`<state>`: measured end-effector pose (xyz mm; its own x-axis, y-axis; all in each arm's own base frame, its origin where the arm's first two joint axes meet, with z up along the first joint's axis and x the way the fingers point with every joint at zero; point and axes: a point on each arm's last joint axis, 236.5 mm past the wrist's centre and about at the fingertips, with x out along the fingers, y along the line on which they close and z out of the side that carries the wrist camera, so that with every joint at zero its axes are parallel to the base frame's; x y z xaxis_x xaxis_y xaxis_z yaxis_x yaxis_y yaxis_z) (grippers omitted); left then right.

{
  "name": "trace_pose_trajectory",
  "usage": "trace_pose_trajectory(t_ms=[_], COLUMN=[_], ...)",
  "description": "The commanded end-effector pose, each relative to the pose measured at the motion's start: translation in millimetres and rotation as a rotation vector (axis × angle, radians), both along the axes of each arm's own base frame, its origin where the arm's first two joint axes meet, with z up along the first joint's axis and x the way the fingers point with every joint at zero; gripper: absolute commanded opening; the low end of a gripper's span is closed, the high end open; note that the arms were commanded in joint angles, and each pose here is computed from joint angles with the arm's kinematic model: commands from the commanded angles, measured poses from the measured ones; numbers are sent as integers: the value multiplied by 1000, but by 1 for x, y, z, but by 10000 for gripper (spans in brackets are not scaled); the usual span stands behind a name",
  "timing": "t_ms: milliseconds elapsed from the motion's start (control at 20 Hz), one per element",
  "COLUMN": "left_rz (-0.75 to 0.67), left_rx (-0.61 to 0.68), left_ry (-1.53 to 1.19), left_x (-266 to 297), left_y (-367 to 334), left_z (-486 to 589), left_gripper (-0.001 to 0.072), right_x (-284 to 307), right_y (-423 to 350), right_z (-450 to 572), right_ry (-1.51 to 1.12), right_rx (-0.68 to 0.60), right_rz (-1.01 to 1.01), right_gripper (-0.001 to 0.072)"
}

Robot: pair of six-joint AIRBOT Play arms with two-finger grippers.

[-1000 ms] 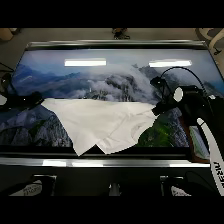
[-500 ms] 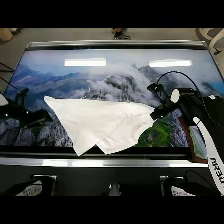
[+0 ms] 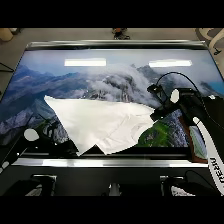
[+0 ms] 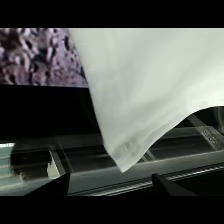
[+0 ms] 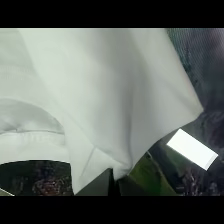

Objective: Fold the shirts.

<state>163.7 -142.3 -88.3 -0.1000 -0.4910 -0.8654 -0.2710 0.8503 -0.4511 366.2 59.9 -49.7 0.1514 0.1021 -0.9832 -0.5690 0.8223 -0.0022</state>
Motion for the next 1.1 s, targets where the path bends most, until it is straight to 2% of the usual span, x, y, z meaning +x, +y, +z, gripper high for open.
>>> trace_pose_trajectory(t_ms=[0,200,250,350,400,450,500,600,700,800,900,950,1050], left_rz=[65,124,149,182,203,208,211,205,147,20,-137,-150,-23], left_rx=[-18,-18,-16,-11,-9,-8,-7,-7,-13,-42,-67,-72,-24], left_ry=[-77,-137,-147,-169,-171,-183,-189,-196,-233,-359,-670,-897,-1402], left_x=[13,32,37,46,49,52,53,54,56,72,111,134,155], left_y=[-16,-19,-18,-16,-16,-15,-15,-14,-16,-24,-31,-30,3], left_z=[-10,-11,-11,-11,-11,-11,-11,-10,-5,27,116,192,381], left_gripper=[589,572,496,457,367,225,131,34,33,32,32,32,33], right_x=[-2,-3,-5,-11,-13,-14,-14,-12,-11,-2,24,40,50], right_y=[2,7,7,7,7,7,7,7,7,0,-20,-34,-53], right_z=[0,0,0,-1,-1,-1,0,5,14,41,107,160,309], right_ry=[10,13,21,47,58,62,60,41,14,-73,-296,-466,-892], right_rx=[9,32,31,31,30,30,30,33,34,5,-80,-139,-217], right_rz=[-1,-8,-7,-4,-2,-2,-3,-4,-2,19,31,30,6], right_gripper=[20,20,20,20,20,20,20,20,20,20,20,20,20])
